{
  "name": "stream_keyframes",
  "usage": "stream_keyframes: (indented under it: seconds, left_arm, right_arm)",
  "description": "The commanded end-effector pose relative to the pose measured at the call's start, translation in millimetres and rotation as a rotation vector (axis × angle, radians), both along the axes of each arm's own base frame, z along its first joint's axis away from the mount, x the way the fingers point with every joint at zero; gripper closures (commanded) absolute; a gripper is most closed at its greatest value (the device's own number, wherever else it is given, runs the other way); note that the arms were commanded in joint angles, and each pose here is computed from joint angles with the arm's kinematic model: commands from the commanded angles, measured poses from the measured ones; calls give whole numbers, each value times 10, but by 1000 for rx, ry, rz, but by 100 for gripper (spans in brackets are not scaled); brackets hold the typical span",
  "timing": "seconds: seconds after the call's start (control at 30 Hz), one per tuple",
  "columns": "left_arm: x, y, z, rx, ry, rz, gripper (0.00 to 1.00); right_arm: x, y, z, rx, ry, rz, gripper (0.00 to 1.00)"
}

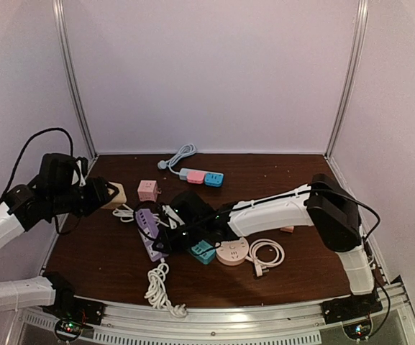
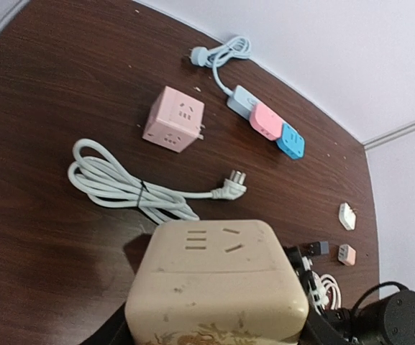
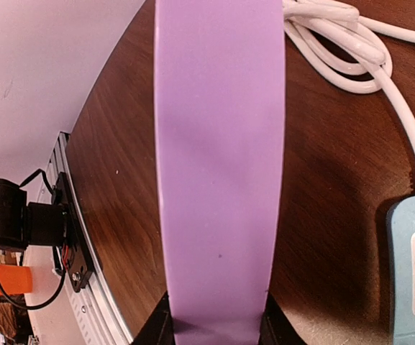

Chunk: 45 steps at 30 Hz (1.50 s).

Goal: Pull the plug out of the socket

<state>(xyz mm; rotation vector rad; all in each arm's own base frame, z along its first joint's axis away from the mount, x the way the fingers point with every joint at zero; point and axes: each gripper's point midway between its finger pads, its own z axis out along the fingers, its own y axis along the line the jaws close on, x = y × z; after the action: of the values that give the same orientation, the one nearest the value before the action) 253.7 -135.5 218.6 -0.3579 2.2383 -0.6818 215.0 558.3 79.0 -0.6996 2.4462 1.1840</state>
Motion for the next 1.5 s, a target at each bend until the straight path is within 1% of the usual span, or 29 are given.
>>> stream_keyframes:
  seconds: [0.0,0.13,0.27,0.4,0.5,0.57,0.63,0.7,0.83,0.9,0.97,1.2,1.3,1.4,1.47]
  left_arm:
    - [169,300,3,102,36,84,81]
    - [305,395,-84,120,70,88,81]
    - [411,402,-188,93,102,64,82]
    - [477,428,-246,103,109,61,82]
    - [494,449,-316,104,125,62,82]
    - [498,459,-345,103,127,63,82]
    - [491,467,-368,101,129,63,82]
    - [478,478,-382,102,130,65,82]
    - [453,506,-411,100,128,71,82]
    - [442,516,-426,98,130,73,82]
    - [429,518,-442,94,130,72,82]
    - [409,558,-498,80,131,76,81]
    - [431,571,-509,47,124,63,81]
    - [485,544,-492,-29,98,38,79]
    - [611,503,-414,-102,40,13,79]
  right_arm:
    - [-136,53,133,10,-53,155,100]
    - [-245,99,74,9,-29,231,98]
    - [-356,162,-31,6,11,271,96]
    - [-406,194,-155,-18,30,271,93]
    - [-372,198,-206,-33,28,247,88]
    - [-349,193,-224,-47,20,234,82]
    - [-314,187,-208,-58,4,221,74]
    - [-289,171,-203,-71,-8,211,62]
    - [-241,148,-155,-84,-36,194,44]
    - [-224,140,-128,-92,-50,187,38]
    - [-197,137,-89,-95,-66,180,34]
    - [-81,43,74,-129,-135,126,29]
    - [-71,-9,229,-125,-170,121,23]
    - [-42,-106,375,-129,-210,100,15]
    - [-12,-202,470,-128,-239,72,11]
